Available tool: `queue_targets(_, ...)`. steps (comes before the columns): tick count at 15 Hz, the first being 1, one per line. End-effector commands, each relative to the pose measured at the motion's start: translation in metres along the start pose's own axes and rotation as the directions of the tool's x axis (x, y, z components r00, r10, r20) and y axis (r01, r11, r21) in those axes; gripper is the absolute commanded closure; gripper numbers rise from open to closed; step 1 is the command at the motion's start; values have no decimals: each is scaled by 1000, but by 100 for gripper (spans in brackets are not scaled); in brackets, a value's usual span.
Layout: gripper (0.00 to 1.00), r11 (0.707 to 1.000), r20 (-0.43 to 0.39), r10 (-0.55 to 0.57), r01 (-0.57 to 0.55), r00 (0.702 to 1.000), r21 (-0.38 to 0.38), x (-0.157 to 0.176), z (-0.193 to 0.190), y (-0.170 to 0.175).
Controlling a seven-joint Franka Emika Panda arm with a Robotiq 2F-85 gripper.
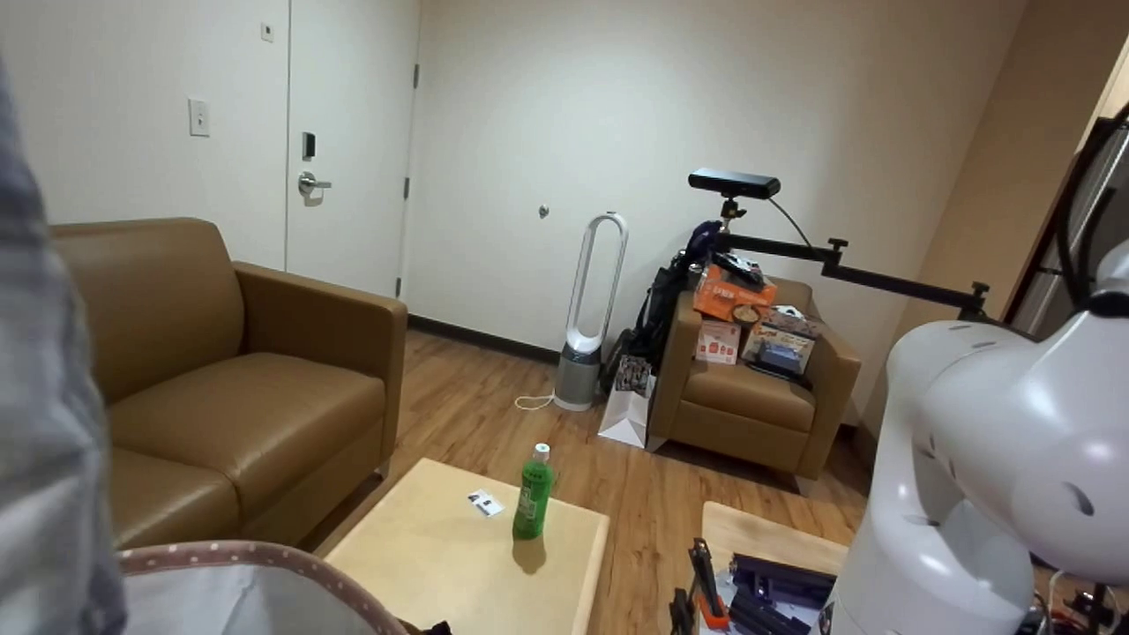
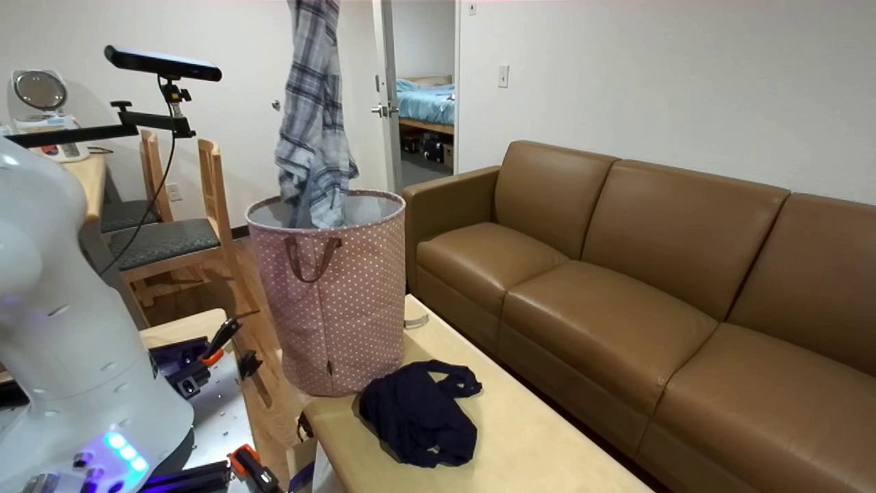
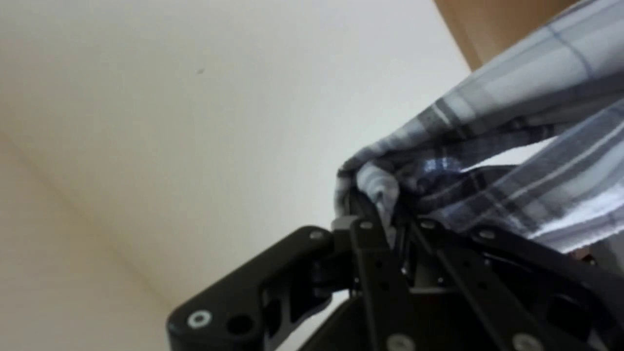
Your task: Pick up the cloth and put it in the carrier bag
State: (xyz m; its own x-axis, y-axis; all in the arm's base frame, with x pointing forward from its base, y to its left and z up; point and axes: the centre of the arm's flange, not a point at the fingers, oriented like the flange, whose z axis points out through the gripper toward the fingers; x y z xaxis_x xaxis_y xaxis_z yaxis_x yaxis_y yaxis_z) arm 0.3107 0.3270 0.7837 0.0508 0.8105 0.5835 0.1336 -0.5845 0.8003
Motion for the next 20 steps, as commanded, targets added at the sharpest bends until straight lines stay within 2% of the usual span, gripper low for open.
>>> queue_targets(1, 93, 996, 81, 49, -55, 995, 73, -68, 56, -42)
queue_targets(4, 93, 982, 194, 53, -86, 980, 168, -120, 88, -92)
queue_targets(6, 93, 962, 253, 51, -116, 966, 247, -147, 101, -126)
queue_targets(8, 93, 939, 272, 52, -140, 961, 314, -167, 108, -155)
queue_targets(9, 93, 944, 255, 46, -125, 966, 304, -176, 111, -163)
queue_targets(10, 90, 949, 273, 30, -113, 961, 296, -164, 106, -150)
queue_targets(12, 90, 939, 277, 32, -124, 960, 319, -174, 110, -161)
queue_targets(16, 93, 939, 294, 21, -120, 956, 323, -174, 110, -167)
queue_targets(18, 93, 900, 368, 15, -173, 930, 401, -183, 113, -194)
queue_targets(20, 93, 847, 421, 26, -243, 907, 472, -197, 115, -231)
